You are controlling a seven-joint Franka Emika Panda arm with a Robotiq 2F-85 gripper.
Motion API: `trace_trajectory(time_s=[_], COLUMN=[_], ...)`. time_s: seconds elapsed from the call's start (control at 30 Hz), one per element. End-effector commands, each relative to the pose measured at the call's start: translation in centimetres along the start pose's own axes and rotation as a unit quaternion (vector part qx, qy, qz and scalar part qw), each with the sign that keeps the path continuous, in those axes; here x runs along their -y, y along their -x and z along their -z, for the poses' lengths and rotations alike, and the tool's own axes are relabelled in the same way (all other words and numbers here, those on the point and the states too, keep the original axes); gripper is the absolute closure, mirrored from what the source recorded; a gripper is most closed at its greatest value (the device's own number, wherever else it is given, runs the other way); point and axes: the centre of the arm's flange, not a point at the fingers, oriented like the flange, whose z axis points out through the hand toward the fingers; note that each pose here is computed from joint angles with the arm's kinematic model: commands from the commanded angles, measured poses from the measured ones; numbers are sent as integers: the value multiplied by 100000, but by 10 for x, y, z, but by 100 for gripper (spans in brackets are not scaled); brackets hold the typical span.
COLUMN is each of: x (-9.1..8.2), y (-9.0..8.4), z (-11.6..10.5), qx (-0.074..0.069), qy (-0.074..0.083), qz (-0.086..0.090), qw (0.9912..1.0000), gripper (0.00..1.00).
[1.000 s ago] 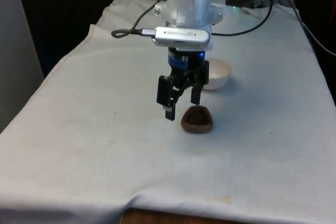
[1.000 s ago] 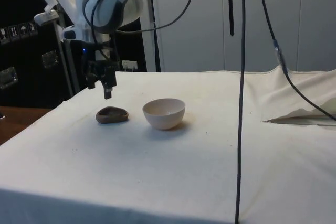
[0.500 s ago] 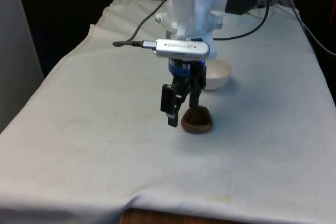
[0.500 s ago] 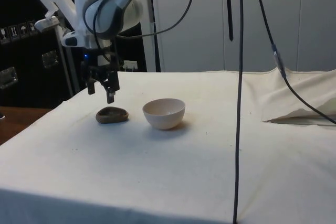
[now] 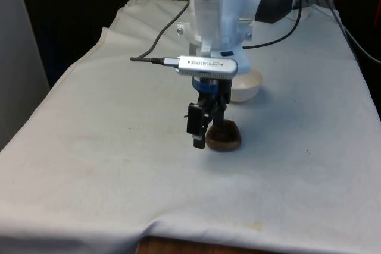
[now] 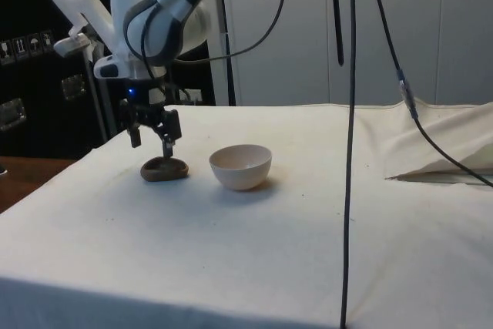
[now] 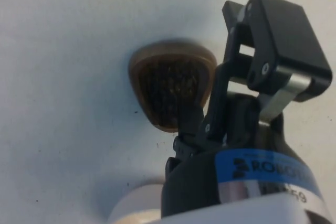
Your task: Pour the coffee beans from the cup into the bowl.
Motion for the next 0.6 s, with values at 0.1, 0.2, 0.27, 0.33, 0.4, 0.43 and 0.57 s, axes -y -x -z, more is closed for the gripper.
trace_trajectory(time_s=[0.1, 0.2, 0.27, 0.33, 0.4, 0.43, 0.57], x=[-1, -4, -10, -9, -17, -19, -28], y=[-1, -2, -4, -4, -6, -7, -11], z=[-6, -10, -11, -11, -12, -11, -11], qx=[-152, -108, -16, 119, 106, 120, 401], qy=[-300, -389, -519, -123, -746, -792, -1390], qz=[1733, 2623, 3243, 3033, 3524, 3695, 3912], qw=[99984, 99965, 99946, 99954, 99935, 99929, 99913], gripper=[0, 0, 0, 0, 0, 0, 0])
